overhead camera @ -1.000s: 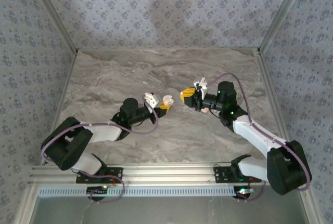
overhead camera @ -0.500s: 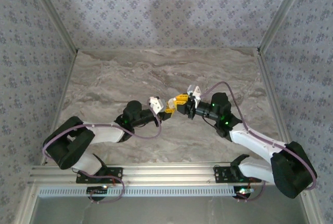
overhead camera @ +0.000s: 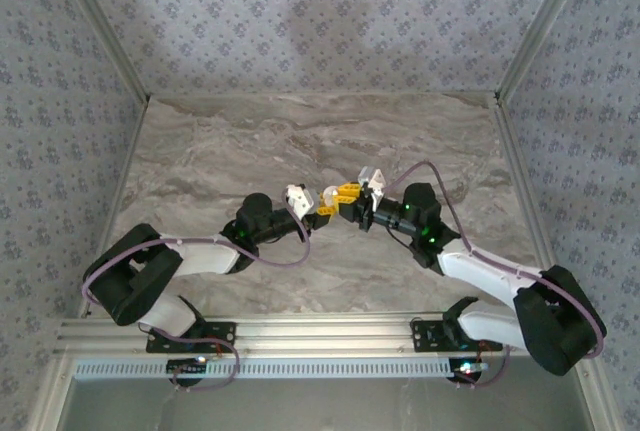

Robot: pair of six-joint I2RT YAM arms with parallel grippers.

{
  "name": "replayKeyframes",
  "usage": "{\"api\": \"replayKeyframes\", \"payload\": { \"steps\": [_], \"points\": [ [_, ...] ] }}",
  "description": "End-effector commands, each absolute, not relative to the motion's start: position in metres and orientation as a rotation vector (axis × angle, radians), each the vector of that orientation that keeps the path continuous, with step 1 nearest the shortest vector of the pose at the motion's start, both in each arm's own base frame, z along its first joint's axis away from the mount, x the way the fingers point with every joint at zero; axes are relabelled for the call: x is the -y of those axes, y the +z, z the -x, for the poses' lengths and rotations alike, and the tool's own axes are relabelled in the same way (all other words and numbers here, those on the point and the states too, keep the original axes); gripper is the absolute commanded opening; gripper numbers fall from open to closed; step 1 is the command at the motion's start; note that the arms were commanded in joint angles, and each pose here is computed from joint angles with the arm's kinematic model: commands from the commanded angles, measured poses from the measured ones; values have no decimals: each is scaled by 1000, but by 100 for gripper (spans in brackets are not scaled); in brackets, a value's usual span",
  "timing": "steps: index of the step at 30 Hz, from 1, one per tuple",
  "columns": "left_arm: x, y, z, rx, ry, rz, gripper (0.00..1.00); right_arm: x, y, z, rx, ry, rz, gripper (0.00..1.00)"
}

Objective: Insert wireless bluetooth earbuds into charging case

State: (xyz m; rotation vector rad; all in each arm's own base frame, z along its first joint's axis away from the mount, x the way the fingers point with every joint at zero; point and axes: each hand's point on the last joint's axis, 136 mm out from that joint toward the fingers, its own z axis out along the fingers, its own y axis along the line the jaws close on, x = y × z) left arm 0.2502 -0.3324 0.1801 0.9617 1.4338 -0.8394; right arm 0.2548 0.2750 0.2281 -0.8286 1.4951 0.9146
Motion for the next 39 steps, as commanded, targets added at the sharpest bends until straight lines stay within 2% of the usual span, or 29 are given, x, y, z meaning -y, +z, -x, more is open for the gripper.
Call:
{"api": "replayKeyframes", "payload": {
  "steps": [1, 26, 39],
  "points": [
    [339, 206, -254, -1350, -850, -928, 8, -277, 234, -256, -1467, 914, 813, 25],
    [336, 224, -253, -1312, -860, -900, 8, -274, 205, -263, -1527, 770, 858, 27],
    [336, 226, -252, -1313, -850, -908, 8, -275, 212, -264, -1515, 764, 864, 36]
  ]
}}
